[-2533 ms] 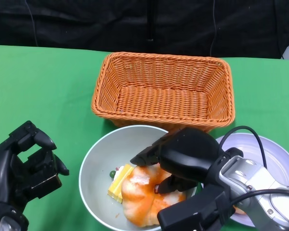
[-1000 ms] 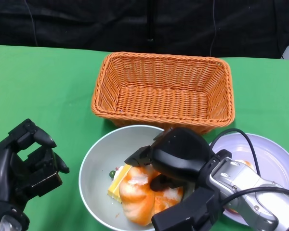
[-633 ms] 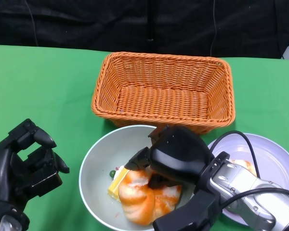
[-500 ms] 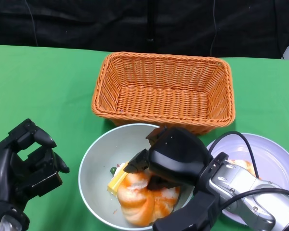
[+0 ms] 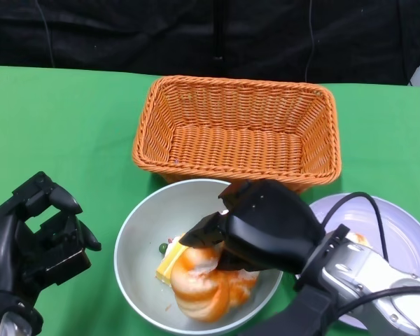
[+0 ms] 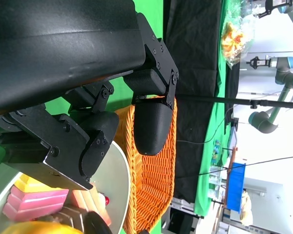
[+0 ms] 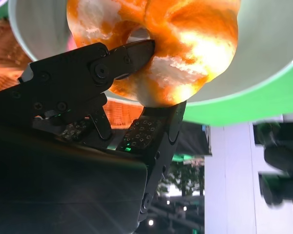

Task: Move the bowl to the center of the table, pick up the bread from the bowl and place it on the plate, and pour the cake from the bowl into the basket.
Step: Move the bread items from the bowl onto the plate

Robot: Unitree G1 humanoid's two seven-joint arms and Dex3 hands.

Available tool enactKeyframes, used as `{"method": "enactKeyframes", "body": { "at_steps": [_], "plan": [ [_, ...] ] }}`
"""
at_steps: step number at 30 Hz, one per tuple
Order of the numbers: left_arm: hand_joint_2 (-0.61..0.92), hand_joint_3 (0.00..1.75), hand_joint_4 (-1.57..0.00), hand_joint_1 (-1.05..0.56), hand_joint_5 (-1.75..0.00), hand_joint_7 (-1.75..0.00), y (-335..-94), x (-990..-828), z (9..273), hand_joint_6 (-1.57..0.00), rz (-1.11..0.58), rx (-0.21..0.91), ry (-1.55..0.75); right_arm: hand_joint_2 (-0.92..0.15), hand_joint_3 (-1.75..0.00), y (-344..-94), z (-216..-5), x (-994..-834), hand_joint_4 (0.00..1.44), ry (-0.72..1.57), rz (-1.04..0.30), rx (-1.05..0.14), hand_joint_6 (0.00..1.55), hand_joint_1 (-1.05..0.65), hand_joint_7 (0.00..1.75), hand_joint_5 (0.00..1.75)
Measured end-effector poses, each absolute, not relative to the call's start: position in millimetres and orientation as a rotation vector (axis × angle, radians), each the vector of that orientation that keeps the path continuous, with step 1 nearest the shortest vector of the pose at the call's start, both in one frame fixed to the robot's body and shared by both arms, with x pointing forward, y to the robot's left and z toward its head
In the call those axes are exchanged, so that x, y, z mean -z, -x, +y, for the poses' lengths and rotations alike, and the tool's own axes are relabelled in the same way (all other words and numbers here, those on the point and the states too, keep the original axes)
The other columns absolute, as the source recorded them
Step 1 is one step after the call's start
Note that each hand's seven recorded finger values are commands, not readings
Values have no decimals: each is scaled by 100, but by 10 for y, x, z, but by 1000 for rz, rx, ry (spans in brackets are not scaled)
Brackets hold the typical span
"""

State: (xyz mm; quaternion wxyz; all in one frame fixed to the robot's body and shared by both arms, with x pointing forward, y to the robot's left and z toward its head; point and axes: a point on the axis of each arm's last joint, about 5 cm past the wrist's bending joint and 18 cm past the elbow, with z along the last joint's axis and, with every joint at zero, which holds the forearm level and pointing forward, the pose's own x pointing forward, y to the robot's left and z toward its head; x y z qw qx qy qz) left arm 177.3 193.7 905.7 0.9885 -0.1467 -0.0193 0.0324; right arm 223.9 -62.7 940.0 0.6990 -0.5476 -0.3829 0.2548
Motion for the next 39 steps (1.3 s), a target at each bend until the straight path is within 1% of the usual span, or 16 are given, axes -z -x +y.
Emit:
{"method": "enactKeyframes", "body": {
  "at_steps": [10,11,12,13,14,15,20,21,22,23,24,26,28,34,35,39],
  "plan": [
    [57,137,-86,12,-175,-171,-1773,-9058,1939,-72,-39,-66,295,-89,-1,-2143,-710,-9626,87,1204,-903,-481,131,-25,13,175],
    [57,137,-86,12,-175,-171,-1774,-9059,1938,-72,-40,-65,296,-90,-5,-2137,-723,-9636,87,1202,-906,-471,104,-24,79,175],
    [57,137,-86,12,-175,-171,-1774,-9059,1938,-72,-40,-65,296,-90,-7,-2129,-741,-9652,87,1200,-909,-458,86,-24,119,175],
    [57,137,-86,12,-175,-171,-1774,-9059,1939,-72,-39,-66,296,-91,-10,-2125,-763,-9668,87,1198,-915,-444,75,-23,146,175],
    [57,137,-86,12,-175,-171,-1774,-9059,1940,-72,-39,-66,296,-92,-13,-2125,-781,-9684,87,1193,-926,-429,68,-22,163,175],
    [57,137,-86,12,-175,-171,-1774,-9058,1940,-72,-38,-66,297,-92,-13,-2126,-800,-9703,87,1186,-938,-412,65,-22,169,175],
    [57,137,-86,12,-175,-170,-1774,-9056,1939,-72,-32,-65,298,-92,-15,-2121,-819,-9732,87,1172,-965,-393,63,-22,174,175],
    [57,137,-86,12,-175,-170,-1779,-9058,1935,-72,-33,-63,298,-75,-55,-2120,-848,-9741,88,1166,-955,-383,64,-15,175,175],
    [57,137,-86,12,-175,-170,-1779,-9059,1937,-72,-33,-63,298,-62,-79,-2116,-900,-9782,87,1154,-955,-362,64,-14,175,175],
    [57,137,-86,12,-175,-170,-1777,-9058,1941,-72,-33,-66,297,-55,-96,-2124,-975,-9849,87,1146,-960,-324,64,-15,175,175],
    [57,136,-86,11,-175,-170,-1777,-9058,1944,-72,-33,-67,297,-53,-103,-2137,-1065,-9924,87,1145,-962,-274,63,-16,175,175],
    [57,136,-86,11,-175,-170,-1776,-9059,1948,-72,-33,-69,296,-51,-109,-2157,-1226,-10034,86,1158,-951,-196,62,-18,175,175],
    [57,136,-86,11,-175,-170,-1777,-9059,1950,-72,-33,-69,296,-51,-111,-2165,-1321,-10079,85,1185,-932,-165,61,-18,175,175],
    [57,136,-86,12,-175,-170,-1780,-9061,1949,-73,-35,-68,296,-50,-112,-2159,-1357,-10079,85,1192,-910,-172,61,-18,175,175],
    [58,136,-86,12,-175,-170,-1785,-9064,1944,-72,-36,-66,297,-50,-116,-2157,-1389,-10079,87,1189,-903,-164,63,-19,174,175],
    [59,135,-86,12,-175,-170,-1777,-9061,1969,-72,-34,-77,295,-48,-120,-2154,-1702,-10160,88,1223,-861,-62,65,-20,174,175]
  ]
}}
